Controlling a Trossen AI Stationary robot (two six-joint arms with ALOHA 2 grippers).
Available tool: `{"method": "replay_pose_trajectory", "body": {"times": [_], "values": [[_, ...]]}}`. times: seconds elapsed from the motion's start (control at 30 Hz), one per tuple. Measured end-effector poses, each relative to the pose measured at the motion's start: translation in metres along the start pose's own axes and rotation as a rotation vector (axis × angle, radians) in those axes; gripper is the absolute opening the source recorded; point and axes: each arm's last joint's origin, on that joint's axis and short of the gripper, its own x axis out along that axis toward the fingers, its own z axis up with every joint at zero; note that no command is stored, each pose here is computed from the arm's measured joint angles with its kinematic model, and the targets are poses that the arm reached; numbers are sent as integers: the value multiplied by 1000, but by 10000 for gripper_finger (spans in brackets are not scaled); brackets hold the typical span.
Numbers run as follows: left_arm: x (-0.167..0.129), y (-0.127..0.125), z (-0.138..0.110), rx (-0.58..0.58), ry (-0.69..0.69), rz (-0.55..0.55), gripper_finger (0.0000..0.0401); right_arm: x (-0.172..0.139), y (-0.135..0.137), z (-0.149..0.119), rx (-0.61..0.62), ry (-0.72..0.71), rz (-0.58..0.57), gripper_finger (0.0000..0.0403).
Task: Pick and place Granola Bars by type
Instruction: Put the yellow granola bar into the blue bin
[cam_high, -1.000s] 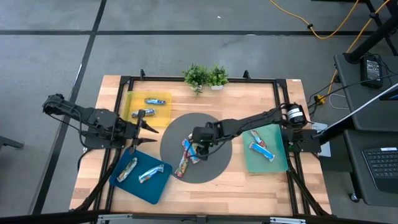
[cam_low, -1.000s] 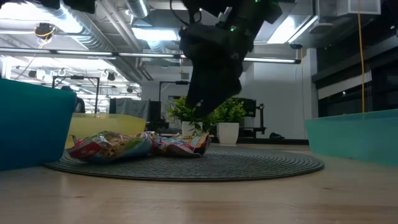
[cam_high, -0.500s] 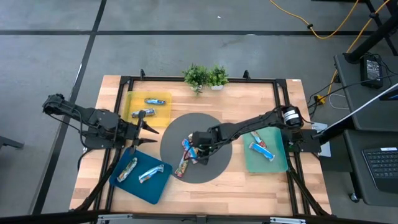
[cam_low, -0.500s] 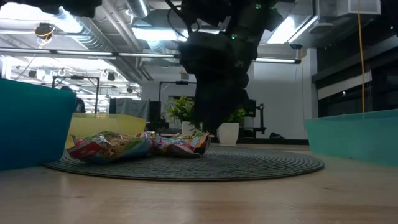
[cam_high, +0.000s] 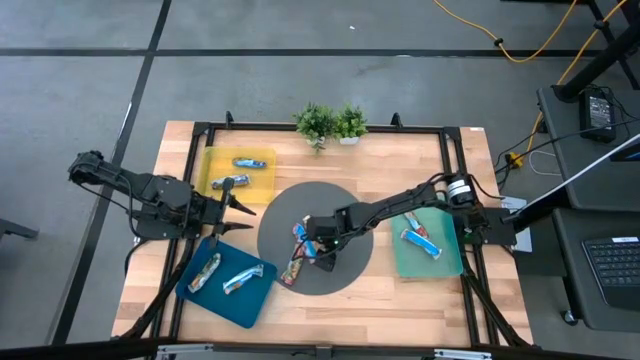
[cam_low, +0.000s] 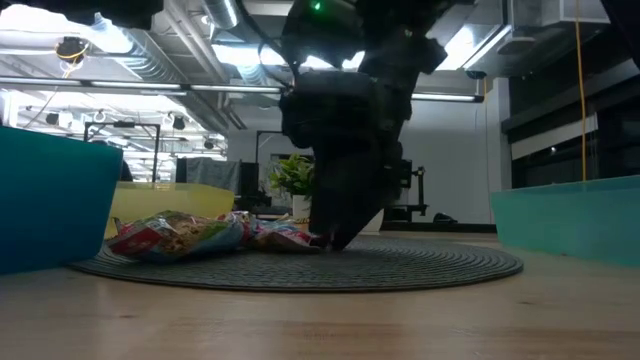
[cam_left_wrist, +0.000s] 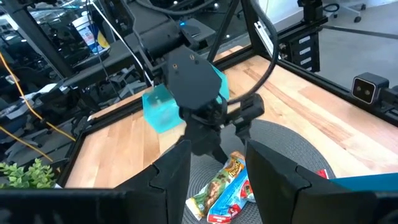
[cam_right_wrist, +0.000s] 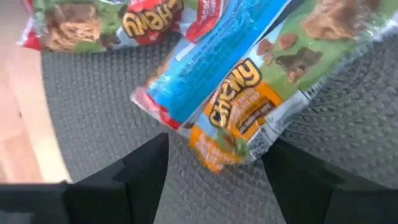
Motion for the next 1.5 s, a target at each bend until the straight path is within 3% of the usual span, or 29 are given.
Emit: {"method": "replay_pose_trajectory", "body": {"times": [0.23,0.97,1.17,1.5], "values": [[0,0,0,-3,0,0,145,1,0,1,-29,-9,5,236],[0,-1,-2,-15,17,-6,145,-5,3,2,-81,40,21,12],[0,-1,-2,-14,21,-7,145,-32,13,14,-141,76,-78,11],[3,-2,-5,-51,61,-19,145,-106,36,39,-291,40,-293,5]]}}
